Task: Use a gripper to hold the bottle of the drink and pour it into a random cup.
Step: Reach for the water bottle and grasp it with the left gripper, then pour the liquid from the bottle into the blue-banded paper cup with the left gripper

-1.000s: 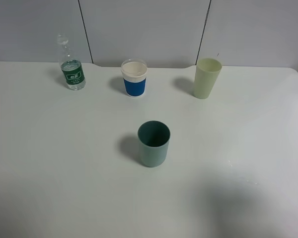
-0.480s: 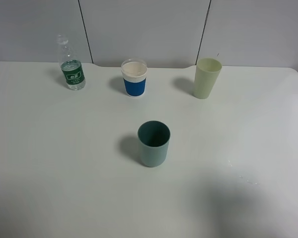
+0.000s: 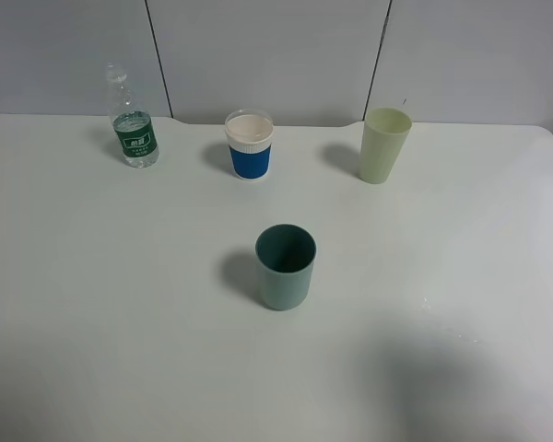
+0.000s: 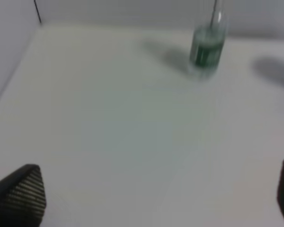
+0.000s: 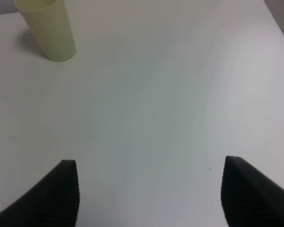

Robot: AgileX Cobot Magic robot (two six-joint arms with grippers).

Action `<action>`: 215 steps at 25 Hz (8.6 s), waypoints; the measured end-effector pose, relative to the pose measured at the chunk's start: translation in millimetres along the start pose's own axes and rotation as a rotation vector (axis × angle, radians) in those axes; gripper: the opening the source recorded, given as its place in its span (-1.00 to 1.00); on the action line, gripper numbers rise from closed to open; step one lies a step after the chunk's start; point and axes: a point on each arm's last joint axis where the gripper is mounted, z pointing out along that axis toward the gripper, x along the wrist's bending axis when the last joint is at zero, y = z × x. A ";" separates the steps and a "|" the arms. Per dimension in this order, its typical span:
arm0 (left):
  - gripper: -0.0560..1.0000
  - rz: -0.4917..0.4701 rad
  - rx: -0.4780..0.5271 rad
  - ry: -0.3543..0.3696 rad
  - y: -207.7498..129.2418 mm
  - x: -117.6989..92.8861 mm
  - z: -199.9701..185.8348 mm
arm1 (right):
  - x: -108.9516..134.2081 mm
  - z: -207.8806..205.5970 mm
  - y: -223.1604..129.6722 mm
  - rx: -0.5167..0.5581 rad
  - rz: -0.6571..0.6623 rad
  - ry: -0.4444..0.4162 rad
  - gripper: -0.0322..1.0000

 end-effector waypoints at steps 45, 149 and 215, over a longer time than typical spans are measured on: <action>0.99 0.216 0.344 -0.042 25.2 -9.2 225.0 | 0.0 0.0 0.0 0.000 0.000 0.000 0.29; -0.08 0.164 0.035 -0.354 -69.3 -68.1 468.9 | 0.0 0.0 0.0 0.000 0.000 0.000 0.29; -0.08 0.836 0.195 0.226 32.9 -155.4 400.6 | 0.0 0.0 0.0 0.000 0.000 0.000 0.29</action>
